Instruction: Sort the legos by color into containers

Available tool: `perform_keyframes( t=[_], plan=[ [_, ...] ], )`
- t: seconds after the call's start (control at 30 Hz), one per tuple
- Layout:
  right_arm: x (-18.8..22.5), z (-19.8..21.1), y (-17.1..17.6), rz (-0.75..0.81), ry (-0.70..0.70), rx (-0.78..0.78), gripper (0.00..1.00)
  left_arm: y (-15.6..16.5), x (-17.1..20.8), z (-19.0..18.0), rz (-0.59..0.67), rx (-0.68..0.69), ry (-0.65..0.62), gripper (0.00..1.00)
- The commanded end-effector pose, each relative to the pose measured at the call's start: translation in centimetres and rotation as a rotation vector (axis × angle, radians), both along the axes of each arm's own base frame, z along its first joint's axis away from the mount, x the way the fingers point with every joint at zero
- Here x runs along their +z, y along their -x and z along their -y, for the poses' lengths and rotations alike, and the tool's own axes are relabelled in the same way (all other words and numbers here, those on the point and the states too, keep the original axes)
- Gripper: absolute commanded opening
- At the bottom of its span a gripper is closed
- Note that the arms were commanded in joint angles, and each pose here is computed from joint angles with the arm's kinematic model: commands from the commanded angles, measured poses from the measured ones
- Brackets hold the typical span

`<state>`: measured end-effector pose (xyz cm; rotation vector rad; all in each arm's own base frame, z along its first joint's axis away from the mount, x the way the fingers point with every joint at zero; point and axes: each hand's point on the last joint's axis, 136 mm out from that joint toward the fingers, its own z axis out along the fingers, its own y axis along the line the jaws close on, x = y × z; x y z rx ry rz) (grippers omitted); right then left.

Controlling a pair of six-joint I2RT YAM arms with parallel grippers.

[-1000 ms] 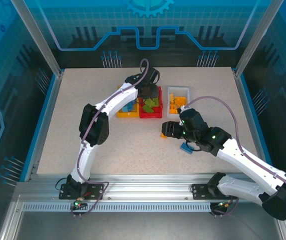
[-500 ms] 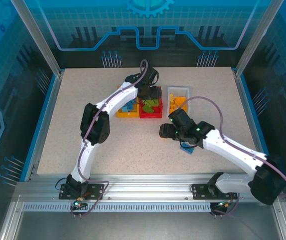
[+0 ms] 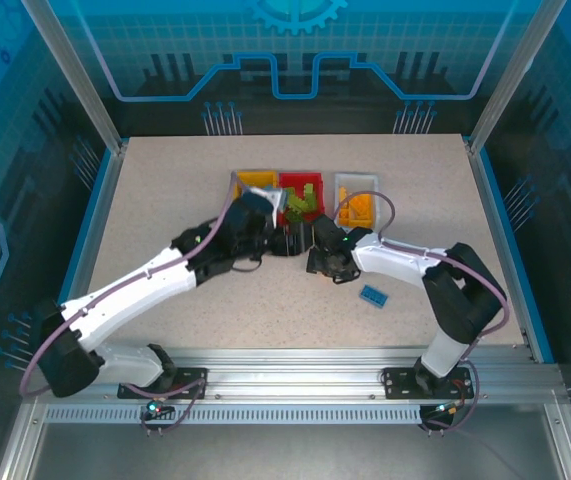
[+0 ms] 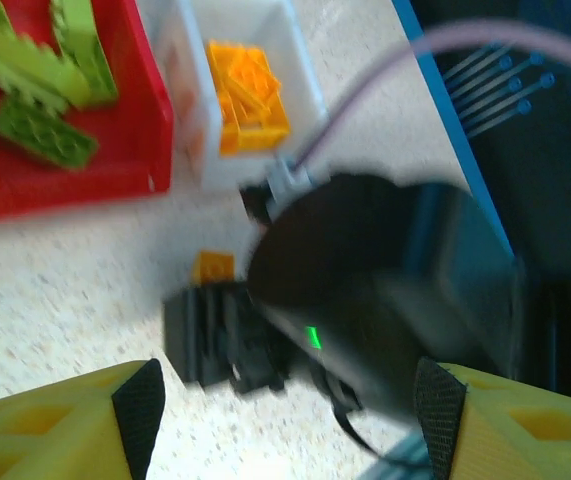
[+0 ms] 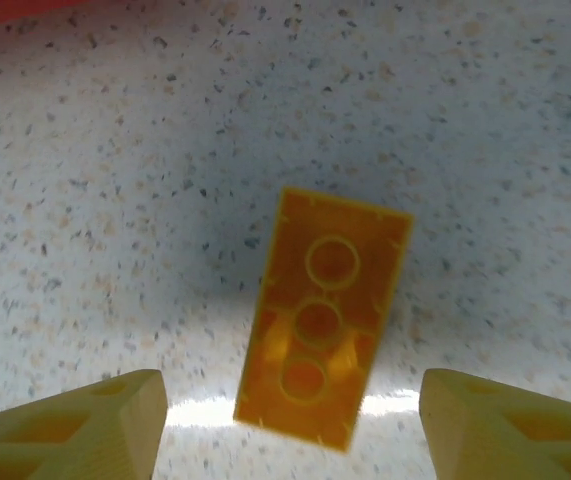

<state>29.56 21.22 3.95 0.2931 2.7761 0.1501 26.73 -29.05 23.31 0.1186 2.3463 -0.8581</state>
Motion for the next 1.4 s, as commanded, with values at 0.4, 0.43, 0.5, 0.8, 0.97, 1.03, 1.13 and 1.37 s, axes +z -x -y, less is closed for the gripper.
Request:
perform_keyframes(
  t=[0.4,0.43,0.5,0.8,0.97,1.03,1.13,1.37],
  plan=[
    [2.0,2.1,-1.5,0.084,0.098,-0.071,0.22,9.1,-4.4,0.5,-0.018,-0.078,0.078,0.7],
    [3.4,2.7,-1.3,0.117,0.105,-0.066,0.22,9.2,-4.1,0.5,-0.014,-0.08,0.083,0.7],
    [5.7,3.9,-1.3,0.173,0.112,-0.064,0.22,9.3,-4.0,0.6,-0.01,-0.09,0.084,0.7],
    [8.3,7.1,-7.7,0.155,0.083,0.01,0.2,9.2,-4.1,3.3,-0.013,-0.129,0.107,0.71],
    [6.4,7.7,-11.1,0.086,0.083,0.027,0.24,9.2,-4.3,4.7,-0.014,-0.15,0.103,0.71],
    [5.4,8.0,-11.9,0.055,0.09,0.021,0.25,9.2,-4.6,5.2,-0.021,-0.161,0.093,0.71],
    [4.7,8.2,-12.6,0.031,0.088,0.012,0.3,9.2,-5.3,5.8,-0.047,-0.166,0.065,0.71],
    [7.2,8.3,-12.5,0.066,0.083,0.023,0.62,8.7,-7.4,7.8,-0.162,-0.127,0.017,0.72]
  ],
)
